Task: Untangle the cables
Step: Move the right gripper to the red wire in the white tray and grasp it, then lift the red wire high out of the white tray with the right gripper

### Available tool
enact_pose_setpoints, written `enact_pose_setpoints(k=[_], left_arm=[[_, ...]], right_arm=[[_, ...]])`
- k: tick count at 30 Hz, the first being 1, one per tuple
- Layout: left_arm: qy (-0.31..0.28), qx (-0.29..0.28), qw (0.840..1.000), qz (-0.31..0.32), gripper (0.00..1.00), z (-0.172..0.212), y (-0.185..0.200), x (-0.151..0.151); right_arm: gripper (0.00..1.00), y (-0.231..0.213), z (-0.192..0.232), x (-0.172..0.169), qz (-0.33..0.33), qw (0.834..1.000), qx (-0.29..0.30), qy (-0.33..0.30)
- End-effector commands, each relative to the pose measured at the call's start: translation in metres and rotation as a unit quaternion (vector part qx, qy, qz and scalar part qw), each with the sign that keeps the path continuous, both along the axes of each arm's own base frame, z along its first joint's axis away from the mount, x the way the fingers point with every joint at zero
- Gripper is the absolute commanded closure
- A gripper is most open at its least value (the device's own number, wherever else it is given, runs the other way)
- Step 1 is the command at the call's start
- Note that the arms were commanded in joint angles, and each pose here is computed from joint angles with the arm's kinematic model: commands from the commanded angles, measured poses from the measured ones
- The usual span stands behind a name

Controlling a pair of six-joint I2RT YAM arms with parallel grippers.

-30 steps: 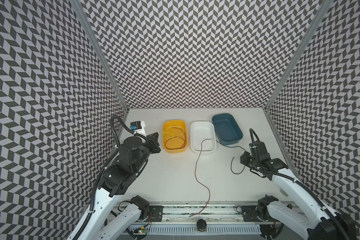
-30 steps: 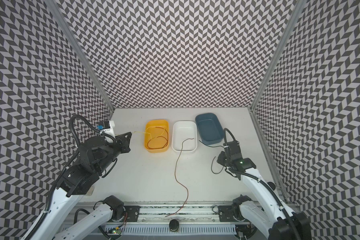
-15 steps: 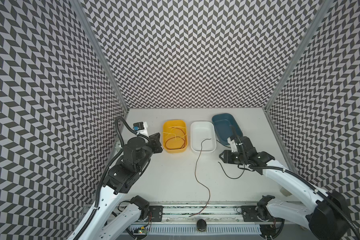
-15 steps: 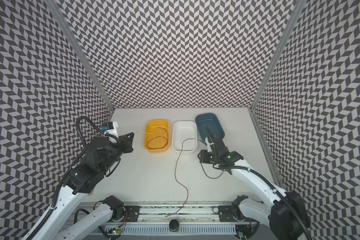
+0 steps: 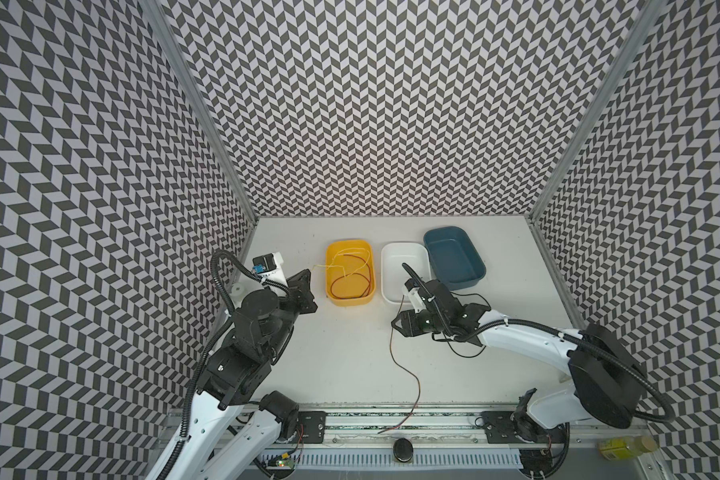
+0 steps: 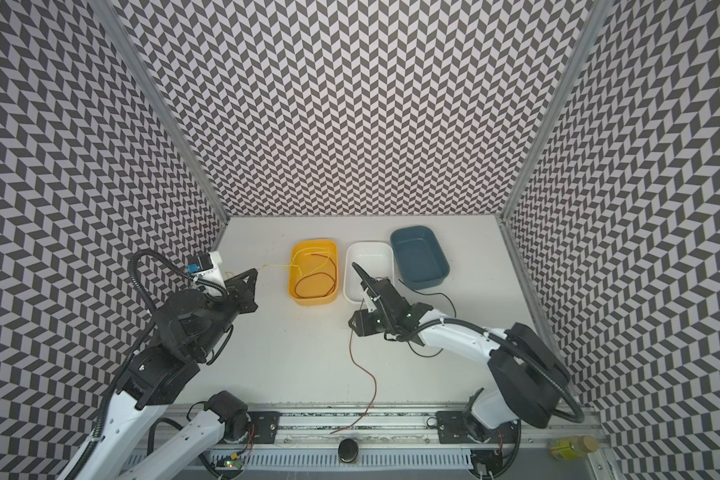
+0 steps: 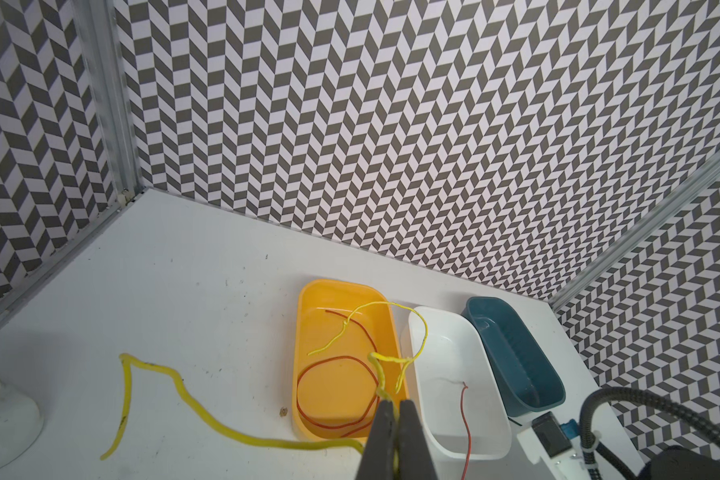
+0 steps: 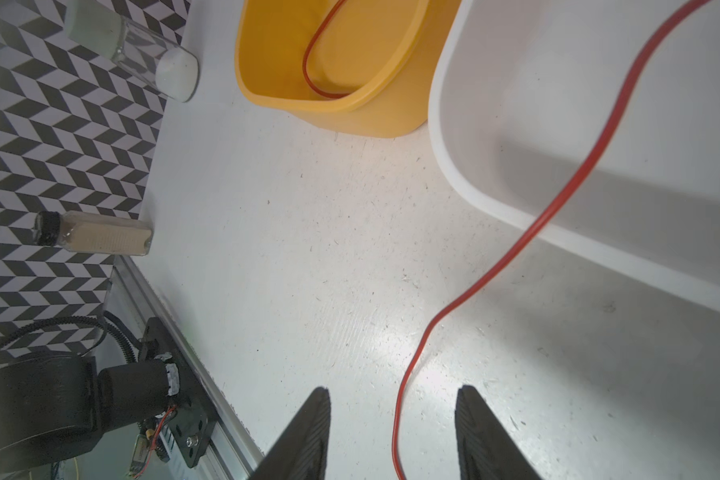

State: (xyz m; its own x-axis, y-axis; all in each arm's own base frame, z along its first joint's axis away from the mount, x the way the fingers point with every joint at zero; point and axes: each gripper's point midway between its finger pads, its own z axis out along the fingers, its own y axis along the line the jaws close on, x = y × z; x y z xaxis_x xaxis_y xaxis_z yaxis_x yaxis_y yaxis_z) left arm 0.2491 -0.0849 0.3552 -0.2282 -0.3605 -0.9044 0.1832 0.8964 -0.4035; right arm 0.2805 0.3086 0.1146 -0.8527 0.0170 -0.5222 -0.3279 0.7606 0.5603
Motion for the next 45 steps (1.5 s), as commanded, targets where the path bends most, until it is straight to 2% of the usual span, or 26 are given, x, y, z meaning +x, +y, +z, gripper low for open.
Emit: enact_pose_setpoints(k=[1, 9, 13, 18, 22, 26, 33, 40, 45], left_arm=[[-0.015, 0.010, 1.000, 0.014, 1.00, 0.004, 0.005, 0.000], [-0.016, 0.008, 1.000, 0.013, 1.00, 0.004, 0.006, -0.002], [-0.018, 0.011, 1.000, 0.018, 1.00, 0.004, 0.008, -0.003], [-0.018, 0.013, 1.000, 0.020, 1.00, 0.004, 0.009, -0.003], [-0.024, 0.013, 0.999, 0.023, 1.00, 0.007, 0.011, -0.005], [-0.029, 0.020, 0.999, 0.040, 1.00, 0.010, 0.018, -0.007], [-0.007, 0.052, 0.995, 0.081, 1.00, 0.013, 0.036, -0.020], [0.017, 0.071, 0.991, 0.109, 1.00, -0.014, 0.051, -0.029], [0.018, 0.087, 0.989, 0.119, 1.00, -0.019, 0.052, -0.026]], right_arm=[[0.51, -0.003, 0.003, 0.026, -0.057, 0.998, 0.005, -0.034], [0.53, 0.025, -0.009, 0.041, -0.034, 0.999, 0.022, -0.025], [0.58, 0.023, -0.013, 0.048, -0.051, 0.998, 0.009, -0.028], [0.91, 0.024, 0.012, 0.042, -0.046, 0.998, 0.033, -0.036], [1.00, 0.020, 0.050, 0.027, -0.036, 0.996, 0.053, -0.068], [1.00, 0.008, 0.100, 0.017, -0.038, 0.990, 0.069, -0.116], [1.00, 0.000, 0.193, 0.018, -0.032, 0.974, 0.091, -0.207], [1.00, 0.007, 0.288, 0.024, -0.015, 0.954, 0.107, -0.281], [1.00, 0.016, 0.346, 0.027, -0.008, 0.940, 0.129, -0.315]])
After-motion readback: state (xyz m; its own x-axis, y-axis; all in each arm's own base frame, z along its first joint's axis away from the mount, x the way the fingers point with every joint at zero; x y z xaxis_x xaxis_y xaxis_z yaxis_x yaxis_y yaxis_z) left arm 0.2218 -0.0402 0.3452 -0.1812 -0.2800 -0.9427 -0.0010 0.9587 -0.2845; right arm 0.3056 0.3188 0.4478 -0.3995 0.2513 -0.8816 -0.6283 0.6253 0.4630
